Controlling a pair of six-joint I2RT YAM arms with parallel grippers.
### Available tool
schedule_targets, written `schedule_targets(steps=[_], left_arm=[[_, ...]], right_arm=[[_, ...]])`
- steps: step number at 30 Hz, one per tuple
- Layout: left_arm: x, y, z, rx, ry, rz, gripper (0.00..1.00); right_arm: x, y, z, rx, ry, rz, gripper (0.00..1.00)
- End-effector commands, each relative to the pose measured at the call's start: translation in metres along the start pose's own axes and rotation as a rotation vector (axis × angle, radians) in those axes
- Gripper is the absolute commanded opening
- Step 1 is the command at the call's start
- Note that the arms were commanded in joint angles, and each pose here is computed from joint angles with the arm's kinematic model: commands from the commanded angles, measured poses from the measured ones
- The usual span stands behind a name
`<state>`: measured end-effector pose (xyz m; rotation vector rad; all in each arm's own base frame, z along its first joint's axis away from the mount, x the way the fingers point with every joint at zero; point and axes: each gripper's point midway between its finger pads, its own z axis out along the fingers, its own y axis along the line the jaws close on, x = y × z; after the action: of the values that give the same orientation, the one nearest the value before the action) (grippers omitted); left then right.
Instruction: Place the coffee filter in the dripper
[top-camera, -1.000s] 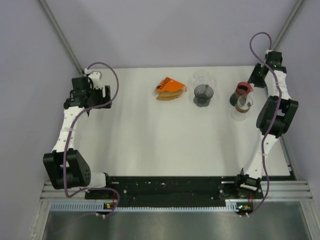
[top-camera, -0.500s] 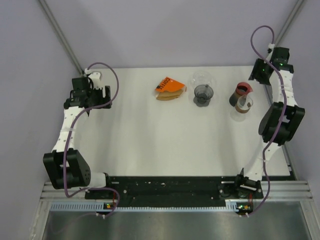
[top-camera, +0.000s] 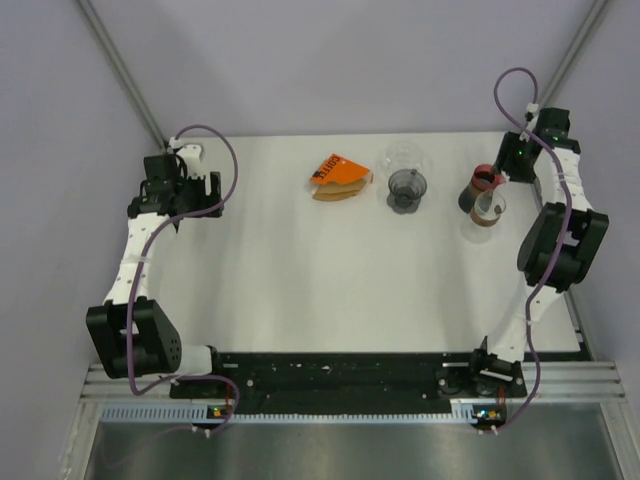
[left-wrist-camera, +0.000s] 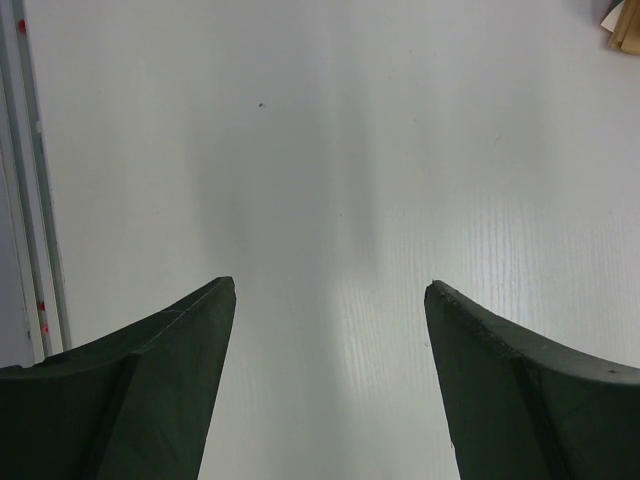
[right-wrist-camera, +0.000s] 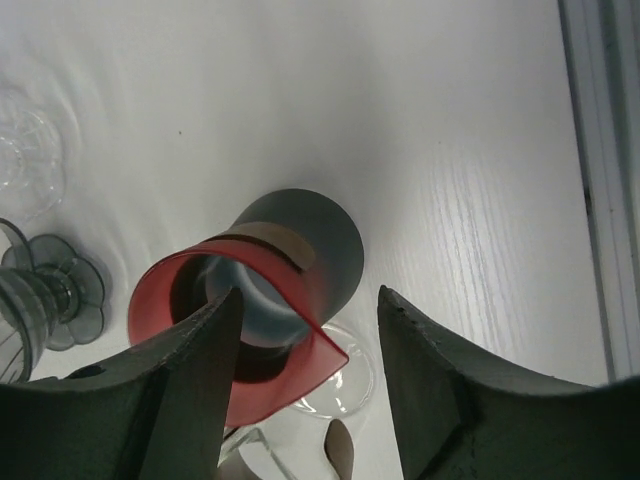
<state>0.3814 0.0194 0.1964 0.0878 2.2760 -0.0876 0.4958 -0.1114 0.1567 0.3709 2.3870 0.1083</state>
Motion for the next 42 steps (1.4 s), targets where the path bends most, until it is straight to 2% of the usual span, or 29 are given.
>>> schedule_targets(steps=[1,3,10,13,17,22,26,31,35,42], left_arm=[[-0.006,0.001,-0.009,-0.010,-0.036,0.024,0.82],[-0.006,0.001,-0.010,-0.010,-0.036,0.022,0.82],[-0.006,0.002,-0.011,-0.017,-0.037,0.027,0.82],[-0.007,0.001,-0.010,-0.014,-0.037,0.027,0.82],[-0.007,0.002,-0.009,-0.013,-0.036,0.025,0.82],[-0.009,0.001,-0.011,-0.014,-0.040,0.024,0.82],[-0.006,0.001,-0.010,-0.013,-0.031,0.023,0.82],[-0.004,0.002,-0.010,-0.015,-0.019,0.021,0.82],[-0.003,0.002,-0.009,-0.015,-0.016,0.019,0.82],[0.002,0.002,-0.005,-0.011,0.000,0.013,0.82]], right_arm=[[-0.005,0.000,0.012,-0.020,0.016,-0.016,0.54],[-0.006,0.001,0.019,-0.034,0.022,-0.021,0.48],[-0.007,0.010,0.018,-0.086,0.027,-0.027,0.12],[-0.017,0.017,0.007,-0.106,-0.001,-0.023,0.02],[-0.038,0.031,-0.018,-0.155,-0.064,-0.013,0.00],[-0.074,0.056,-0.070,-0.212,-0.181,-0.001,0.00],[-0.084,0.098,-0.116,-0.256,-0.237,-0.059,0.00],[-0.045,0.185,-0.155,-0.378,-0.194,-0.174,0.00],[0.028,0.274,-0.166,-0.503,-0.042,-0.320,0.00],[0.148,0.384,-0.167,-0.626,0.150,-0.526,0.00]])
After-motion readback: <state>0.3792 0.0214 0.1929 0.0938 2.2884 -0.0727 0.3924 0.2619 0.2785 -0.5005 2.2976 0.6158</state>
